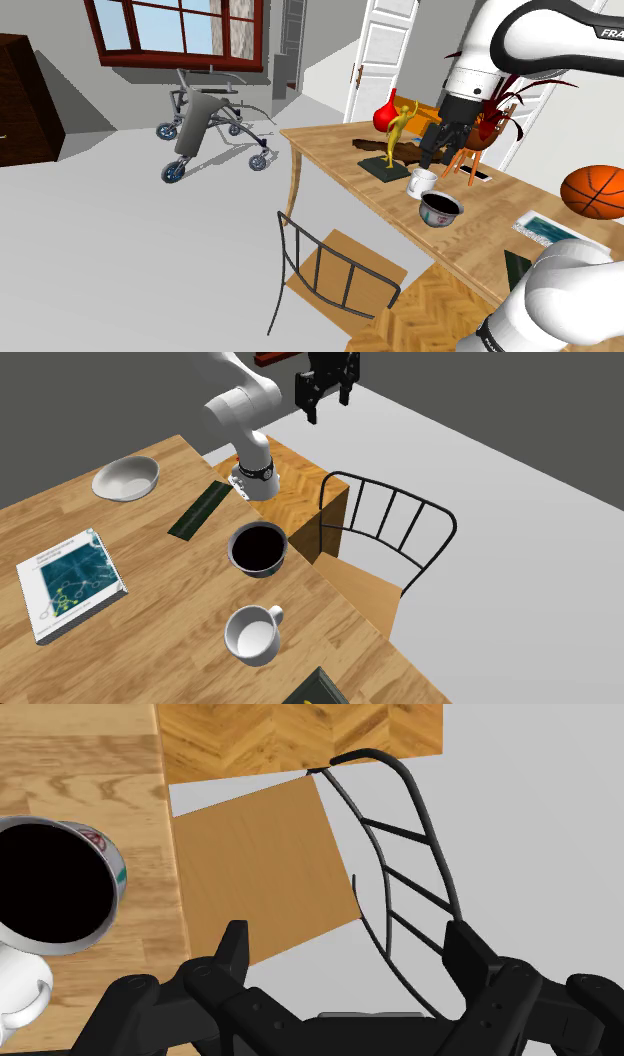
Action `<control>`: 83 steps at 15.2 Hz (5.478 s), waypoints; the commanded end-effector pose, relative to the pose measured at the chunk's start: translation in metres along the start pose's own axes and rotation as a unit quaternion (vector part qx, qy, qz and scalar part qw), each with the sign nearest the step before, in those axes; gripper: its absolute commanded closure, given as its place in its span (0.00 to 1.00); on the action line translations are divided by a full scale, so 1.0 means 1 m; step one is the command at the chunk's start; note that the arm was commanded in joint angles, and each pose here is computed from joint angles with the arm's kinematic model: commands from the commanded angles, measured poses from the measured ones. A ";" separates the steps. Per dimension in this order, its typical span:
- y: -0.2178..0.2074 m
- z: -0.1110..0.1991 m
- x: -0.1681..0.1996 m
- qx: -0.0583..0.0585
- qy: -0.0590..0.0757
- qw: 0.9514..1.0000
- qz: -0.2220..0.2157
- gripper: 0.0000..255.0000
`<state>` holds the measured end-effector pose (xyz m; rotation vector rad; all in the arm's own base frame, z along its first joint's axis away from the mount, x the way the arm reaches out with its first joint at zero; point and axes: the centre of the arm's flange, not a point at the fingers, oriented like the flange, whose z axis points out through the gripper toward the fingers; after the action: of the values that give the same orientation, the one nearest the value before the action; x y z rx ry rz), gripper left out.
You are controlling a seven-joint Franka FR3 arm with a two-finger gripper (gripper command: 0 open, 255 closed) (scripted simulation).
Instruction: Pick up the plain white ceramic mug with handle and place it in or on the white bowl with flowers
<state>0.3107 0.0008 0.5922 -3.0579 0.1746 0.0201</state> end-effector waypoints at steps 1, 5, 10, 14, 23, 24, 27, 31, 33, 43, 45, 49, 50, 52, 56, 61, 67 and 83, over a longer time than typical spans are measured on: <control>0.000 0.000 0.000 0.000 0.000 1.000 0.000 0.00; 0.043 0.017 0.026 -0.002 -0.005 1.000 0.009 0.00; 0.097 0.039 0.057 -0.005 -0.010 1.000 0.019 0.00; 0.141 0.057 0.081 -0.008 -0.015 0.999 0.028 0.00; 0.241 0.096 0.131 -0.013 -0.025 0.998 0.047 0.00; 0.252 0.100 0.137 -0.014 -0.026 0.998 0.049 0.00; 0.286 0.114 0.152 -0.016 -0.030 0.998 0.056 0.00; 0.332 0.131 0.172 -0.018 -0.034 0.997 0.064 0.00; 0.355 0.140 0.182 -0.019 -0.036 0.997 0.069 0.00; 0.435 0.185 0.212 -0.024 -0.044 0.995 0.083 0.00; 0.436 0.196 0.211 -0.024 -0.044 0.995 0.083 0.00; 0.436 0.209 0.209 -0.024 -0.044 0.995 0.083 0.00; 0.436 0.209 0.209 -0.024 -0.044 0.995 0.083 0.00; 0.436 0.209 0.209 -0.024 -0.044 0.995 0.083 0.00; 0.436 0.209 0.209 -0.024 -0.044 0.995 0.083 0.00; 0.436 0.209 0.209 -0.024 -0.044 0.995 0.083 1.00; 0.436 0.204 0.209 -0.024 -0.044 0.995 0.083 1.00; 0.429 0.120 0.208 -0.024 -0.044 0.995 0.083 1.00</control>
<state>0.4662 -0.4384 0.4310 -3.0719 0.4287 0.1715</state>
